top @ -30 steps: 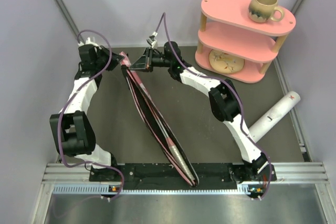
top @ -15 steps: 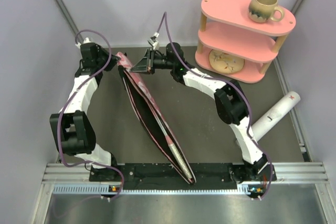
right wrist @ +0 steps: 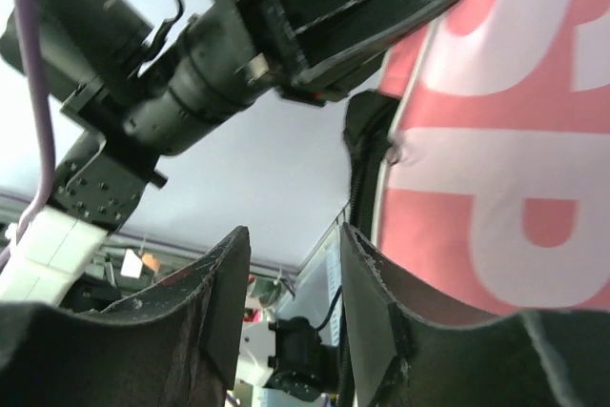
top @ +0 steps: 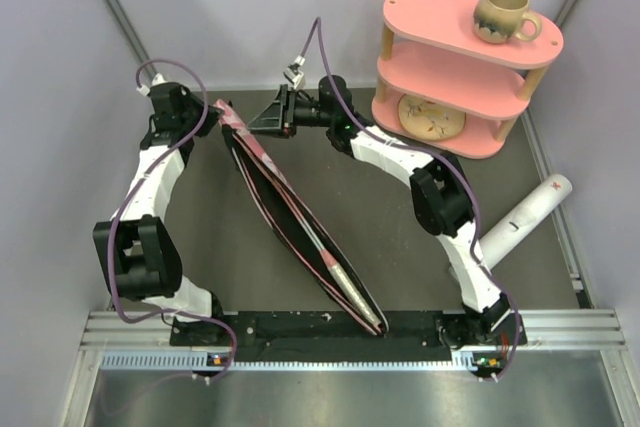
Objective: Pack up the badminton gear
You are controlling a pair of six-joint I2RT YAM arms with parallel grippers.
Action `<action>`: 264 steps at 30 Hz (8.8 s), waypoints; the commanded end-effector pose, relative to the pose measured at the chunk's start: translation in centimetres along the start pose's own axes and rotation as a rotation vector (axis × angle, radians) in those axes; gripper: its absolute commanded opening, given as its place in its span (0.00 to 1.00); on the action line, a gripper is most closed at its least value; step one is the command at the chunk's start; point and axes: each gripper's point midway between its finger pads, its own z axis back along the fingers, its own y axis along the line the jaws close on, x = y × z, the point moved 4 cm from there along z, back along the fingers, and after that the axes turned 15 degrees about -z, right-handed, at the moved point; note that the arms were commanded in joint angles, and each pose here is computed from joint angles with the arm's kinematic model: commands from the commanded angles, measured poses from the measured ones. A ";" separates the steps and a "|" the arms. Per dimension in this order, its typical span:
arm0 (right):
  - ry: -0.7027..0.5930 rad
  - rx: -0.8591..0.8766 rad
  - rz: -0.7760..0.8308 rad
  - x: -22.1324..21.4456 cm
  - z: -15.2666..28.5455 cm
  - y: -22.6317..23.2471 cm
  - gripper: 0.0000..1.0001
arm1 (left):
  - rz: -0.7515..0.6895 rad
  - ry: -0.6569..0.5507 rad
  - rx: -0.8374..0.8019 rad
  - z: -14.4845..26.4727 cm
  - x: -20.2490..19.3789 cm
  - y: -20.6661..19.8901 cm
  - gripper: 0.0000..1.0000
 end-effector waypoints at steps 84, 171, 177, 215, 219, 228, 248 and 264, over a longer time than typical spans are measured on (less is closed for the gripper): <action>0.038 0.150 0.358 -1.2 -3.0 3.1 0.00 | 0.000 -0.051 0.107 2.2 0.4 -0.7 0.00; -0.012 -0.816 0.881 -12.6 11.5 -5.3 0.00 | -0.492 0.052 -0.355 17.0 -6.9 -4.1 0.57; 0.058 -0.758 0.828 -12.6 11.7 -5.7 0.00 | -0.602 0.037 -0.421 19.2 -9.1 -4.6 0.72; 0.136 -0.674 0.813 -12.3 12.3 -5.9 0.00 | -0.466 0.316 -0.556 11.7 -10.2 -7.1 0.17; 0.132 -0.676 0.813 -12.2 12.2 -5.8 0.00 | -0.483 0.324 -0.549 11.8 -10.4 -6.8 0.00; 0.062 -0.699 0.825 -9.6 9.8 -5.4 0.00 | -0.473 0.397 -0.672 15.5 -15.3 -9.2 0.00; 0.026 -0.962 0.742 -17.7 23.0 -8.7 0.61 | -0.439 0.293 -0.617 15.5 -12.1 -9.8 0.00; -0.151 -0.695 1.030 -11.9 13.4 -5.9 0.00 | -0.311 0.458 -0.780 19.1 -17.4 -12.2 0.00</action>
